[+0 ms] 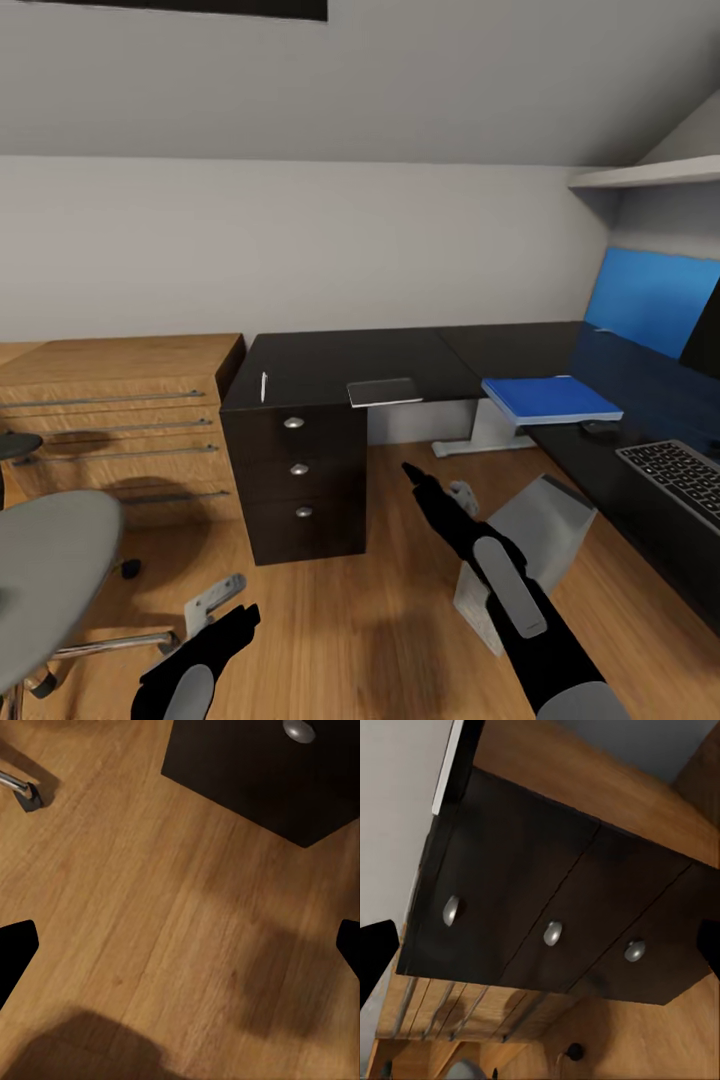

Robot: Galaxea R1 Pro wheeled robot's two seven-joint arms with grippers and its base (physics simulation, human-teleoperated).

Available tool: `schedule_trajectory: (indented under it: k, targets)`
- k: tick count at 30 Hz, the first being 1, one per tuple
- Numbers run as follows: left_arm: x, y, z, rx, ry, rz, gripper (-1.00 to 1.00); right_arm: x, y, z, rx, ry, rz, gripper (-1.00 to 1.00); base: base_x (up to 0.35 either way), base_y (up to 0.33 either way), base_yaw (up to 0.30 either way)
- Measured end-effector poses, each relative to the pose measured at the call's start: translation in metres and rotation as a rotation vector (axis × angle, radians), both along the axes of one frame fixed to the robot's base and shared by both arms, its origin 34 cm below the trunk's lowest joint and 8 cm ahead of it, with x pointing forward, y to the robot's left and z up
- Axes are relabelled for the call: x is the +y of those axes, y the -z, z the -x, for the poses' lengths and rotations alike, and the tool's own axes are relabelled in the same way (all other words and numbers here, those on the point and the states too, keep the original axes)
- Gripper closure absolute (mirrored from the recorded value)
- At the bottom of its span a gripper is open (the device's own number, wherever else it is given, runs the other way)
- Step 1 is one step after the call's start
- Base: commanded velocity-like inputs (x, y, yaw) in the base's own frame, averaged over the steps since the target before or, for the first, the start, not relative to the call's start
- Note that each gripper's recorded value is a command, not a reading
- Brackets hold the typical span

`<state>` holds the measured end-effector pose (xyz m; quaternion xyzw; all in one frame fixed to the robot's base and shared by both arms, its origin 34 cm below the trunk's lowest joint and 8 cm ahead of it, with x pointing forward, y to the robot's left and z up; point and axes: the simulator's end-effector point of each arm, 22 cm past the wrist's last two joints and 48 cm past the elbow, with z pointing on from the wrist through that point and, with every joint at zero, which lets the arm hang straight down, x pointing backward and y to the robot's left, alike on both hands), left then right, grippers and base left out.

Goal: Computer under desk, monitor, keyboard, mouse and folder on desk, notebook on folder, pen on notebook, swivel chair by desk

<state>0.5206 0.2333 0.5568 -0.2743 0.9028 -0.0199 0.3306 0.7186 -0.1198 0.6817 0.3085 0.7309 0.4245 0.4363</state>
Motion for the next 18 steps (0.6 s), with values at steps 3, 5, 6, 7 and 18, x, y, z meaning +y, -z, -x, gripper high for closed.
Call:
schedule_trajectory:
  k: [3,5,6,7,18]
  targets:
    - [0.001,0.006,0.000,-0.007,-0.007,-0.001,-1.00,0.007,-0.008,0.000,-0.032,-0.011,-0.091,-1.00,0.000,0.000,0.000]
    - [0.001,0.011,0.002,-0.006,-0.007,-0.002,-1.00,0.010,-0.012,0.001,-0.058,-0.020,-0.116,-1.00,0.000,0.000,0.000]
    - [0.002,0.015,0.003,-0.003,-0.008,-0.003,-1.00,0.014,-0.021,0.001,-0.099,-0.034,-0.141,-1.00,0.000,0.000,0.000]
    - [0.002,0.018,0.003,-0.001,-0.008,-0.004,-1.00,0.015,-0.022,0.002,-0.112,-0.039,-0.146,-1.00,0.000,0.000,0.000]
    - [0.004,0.044,0.010,0.004,-0.007,-0.010,-1.00,0.025,-0.024,0.009,-0.246,-0.084,-0.060,-1.00,0.000,0.000,0.000]
